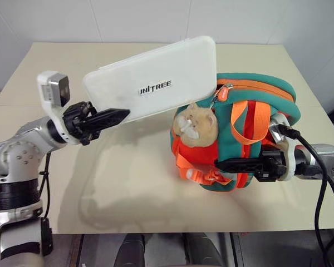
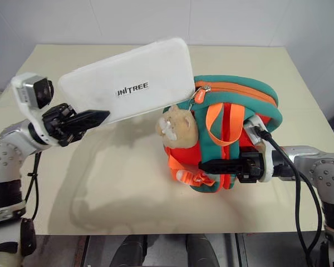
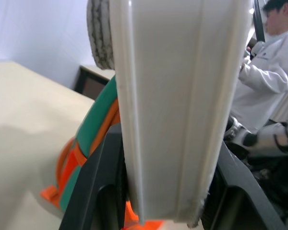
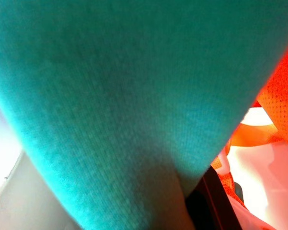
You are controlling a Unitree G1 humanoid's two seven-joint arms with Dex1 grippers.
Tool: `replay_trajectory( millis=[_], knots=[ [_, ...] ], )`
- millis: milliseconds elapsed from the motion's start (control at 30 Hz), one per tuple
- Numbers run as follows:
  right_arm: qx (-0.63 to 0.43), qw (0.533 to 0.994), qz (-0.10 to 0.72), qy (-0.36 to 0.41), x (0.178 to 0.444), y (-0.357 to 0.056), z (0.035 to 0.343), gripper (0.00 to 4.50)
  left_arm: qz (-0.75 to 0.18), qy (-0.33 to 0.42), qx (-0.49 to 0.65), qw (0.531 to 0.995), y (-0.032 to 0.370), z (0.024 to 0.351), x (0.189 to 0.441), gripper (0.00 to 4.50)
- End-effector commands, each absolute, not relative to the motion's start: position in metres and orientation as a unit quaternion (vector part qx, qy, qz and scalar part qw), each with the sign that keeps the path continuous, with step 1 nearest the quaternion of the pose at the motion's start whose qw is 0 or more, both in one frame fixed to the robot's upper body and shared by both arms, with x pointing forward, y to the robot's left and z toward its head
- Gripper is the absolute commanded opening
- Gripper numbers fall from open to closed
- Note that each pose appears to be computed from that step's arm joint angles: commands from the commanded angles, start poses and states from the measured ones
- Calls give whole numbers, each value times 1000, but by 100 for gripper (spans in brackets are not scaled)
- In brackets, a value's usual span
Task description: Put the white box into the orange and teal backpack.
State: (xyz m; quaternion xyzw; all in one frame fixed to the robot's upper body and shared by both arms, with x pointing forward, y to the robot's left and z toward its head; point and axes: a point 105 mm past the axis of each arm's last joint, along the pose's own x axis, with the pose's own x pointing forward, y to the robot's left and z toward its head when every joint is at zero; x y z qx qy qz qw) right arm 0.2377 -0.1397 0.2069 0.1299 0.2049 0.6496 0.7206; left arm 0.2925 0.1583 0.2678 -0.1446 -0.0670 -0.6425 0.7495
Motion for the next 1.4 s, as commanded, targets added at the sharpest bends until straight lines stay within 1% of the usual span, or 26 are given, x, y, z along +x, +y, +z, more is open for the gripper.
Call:
replay_trajectory(
  millis=[33, 233, 533, 600, 800, 933, 1200, 1400],
  knots=[
    [118, 716, 660, 195, 230, -136, 211, 1, -646, -89, -118, 748, 160, 279, 292, 143],
    [120, 717, 659, 192, 229, -135, 211, 1, -642, -67, -80, 760, 163, 267, 298, 143],
    [123, 718, 660, 186, 229, -132, 210, 1, -604, -68, -24, 794, 183, 269, 323, 143],
    [124, 718, 659, 185, 229, -132, 210, 1, -607, -57, -3, 793, 186, 265, 324, 143],
    [124, 720, 658, 183, 229, -131, 209, 1, -642, 7, 71, 763, 187, 240, 318, 143],
    [125, 720, 658, 181, 229, -131, 209, 1, -661, 22, 91, 744, 182, 235, 318, 143],
    [128, 715, 663, 181, 229, -127, 207, 1, -694, 23, 126, 708, 154, 239, 329, 143],
    [125, 712, 668, 176, 231, -122, 205, 1, -731, -6, 134, 669, 107, 248, 336, 143]
  ],
)
